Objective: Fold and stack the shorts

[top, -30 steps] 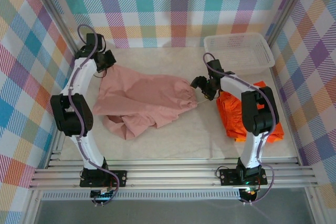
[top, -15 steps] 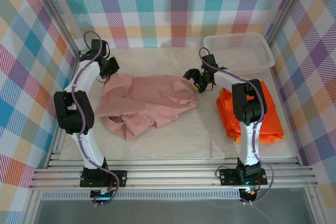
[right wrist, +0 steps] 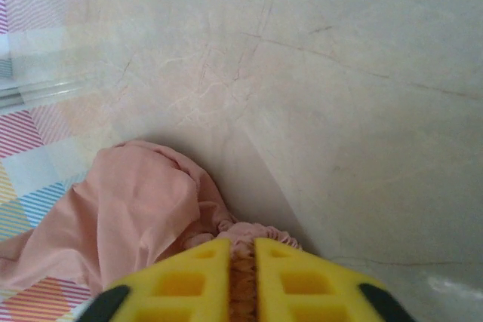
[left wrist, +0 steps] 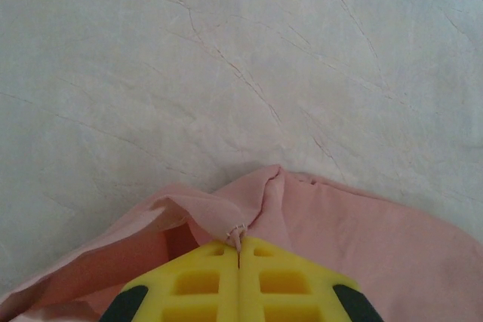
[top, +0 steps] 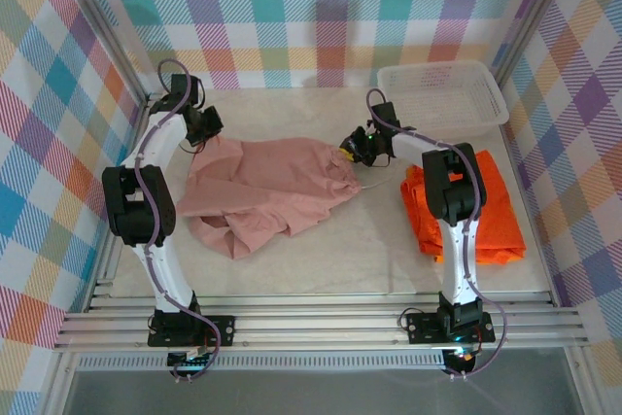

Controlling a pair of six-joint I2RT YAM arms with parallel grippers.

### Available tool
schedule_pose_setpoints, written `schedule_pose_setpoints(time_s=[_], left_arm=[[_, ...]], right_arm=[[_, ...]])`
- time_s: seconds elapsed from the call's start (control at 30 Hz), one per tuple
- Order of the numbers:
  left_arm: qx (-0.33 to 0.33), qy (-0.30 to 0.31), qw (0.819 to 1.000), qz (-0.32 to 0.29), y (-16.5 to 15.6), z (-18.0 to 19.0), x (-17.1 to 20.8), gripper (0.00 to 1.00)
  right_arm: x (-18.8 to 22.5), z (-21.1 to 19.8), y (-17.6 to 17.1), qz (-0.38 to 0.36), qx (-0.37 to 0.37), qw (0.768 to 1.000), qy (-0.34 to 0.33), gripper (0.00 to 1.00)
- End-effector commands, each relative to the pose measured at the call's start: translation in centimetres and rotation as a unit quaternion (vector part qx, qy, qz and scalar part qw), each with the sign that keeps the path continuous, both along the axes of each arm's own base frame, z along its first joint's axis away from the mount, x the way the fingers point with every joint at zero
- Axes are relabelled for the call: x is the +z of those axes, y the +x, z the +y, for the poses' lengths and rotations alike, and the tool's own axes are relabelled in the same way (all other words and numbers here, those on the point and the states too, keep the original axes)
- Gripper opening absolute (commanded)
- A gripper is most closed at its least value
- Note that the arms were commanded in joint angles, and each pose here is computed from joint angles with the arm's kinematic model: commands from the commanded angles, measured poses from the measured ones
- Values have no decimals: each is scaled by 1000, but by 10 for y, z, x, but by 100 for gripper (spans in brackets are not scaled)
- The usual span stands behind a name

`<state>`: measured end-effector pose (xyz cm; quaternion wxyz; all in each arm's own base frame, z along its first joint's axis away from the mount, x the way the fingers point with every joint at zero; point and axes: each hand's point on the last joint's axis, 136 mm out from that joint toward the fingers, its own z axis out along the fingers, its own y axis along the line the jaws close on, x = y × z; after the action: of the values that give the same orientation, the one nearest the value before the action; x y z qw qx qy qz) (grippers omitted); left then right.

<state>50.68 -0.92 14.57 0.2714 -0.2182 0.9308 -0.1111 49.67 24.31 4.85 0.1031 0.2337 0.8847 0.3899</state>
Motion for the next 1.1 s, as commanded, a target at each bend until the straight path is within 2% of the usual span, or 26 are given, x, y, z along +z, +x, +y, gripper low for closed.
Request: schedule_pose_setpoints(time_s=[0.0, 0.07, 0.23, 0.43, 0.6, 0.7, 0.8, 0.9, 1.07], left_arm=[[1, -7, 1000, -18, 5, -2, 14, 0], [5, -7, 999, -33, 10, 1, 28, 0], [21, -22, 996, -80, 30, 16, 82, 0], [34, -49, 982, -177, 52, 44, 186, 0], [40, -82, 953, -290, 37, 72, 284, 0], [29, -72, 944, -320, 12, 77, 315, 0], [3, -69, 940, -334, -14, 64, 314, 0], [34, -59, 937, -341, -48, 65, 286, 0], [158, -54, 946, -278, -114, 80, 167, 1]], right_arm=[[58, 7, 6, -65, 4, 998, 20, 6], [83, 5, 12, -101, 3, 995, 15, 0], [152, 3, 37, -198, 11, 980, -3, 0], [261, 9, 60, -332, 37, 942, 13, 0], [345, -6, 51, -437, 44, 898, 19, 0], [361, -17, 33, -477, 57, 877, -14, 0], [348, -24, 12, -494, 74, 865, -45, 0], [309, -28, -10, -479, 89, 871, -58, 8], [217, -34, -56, -397, 112, 908, -72, 13]])
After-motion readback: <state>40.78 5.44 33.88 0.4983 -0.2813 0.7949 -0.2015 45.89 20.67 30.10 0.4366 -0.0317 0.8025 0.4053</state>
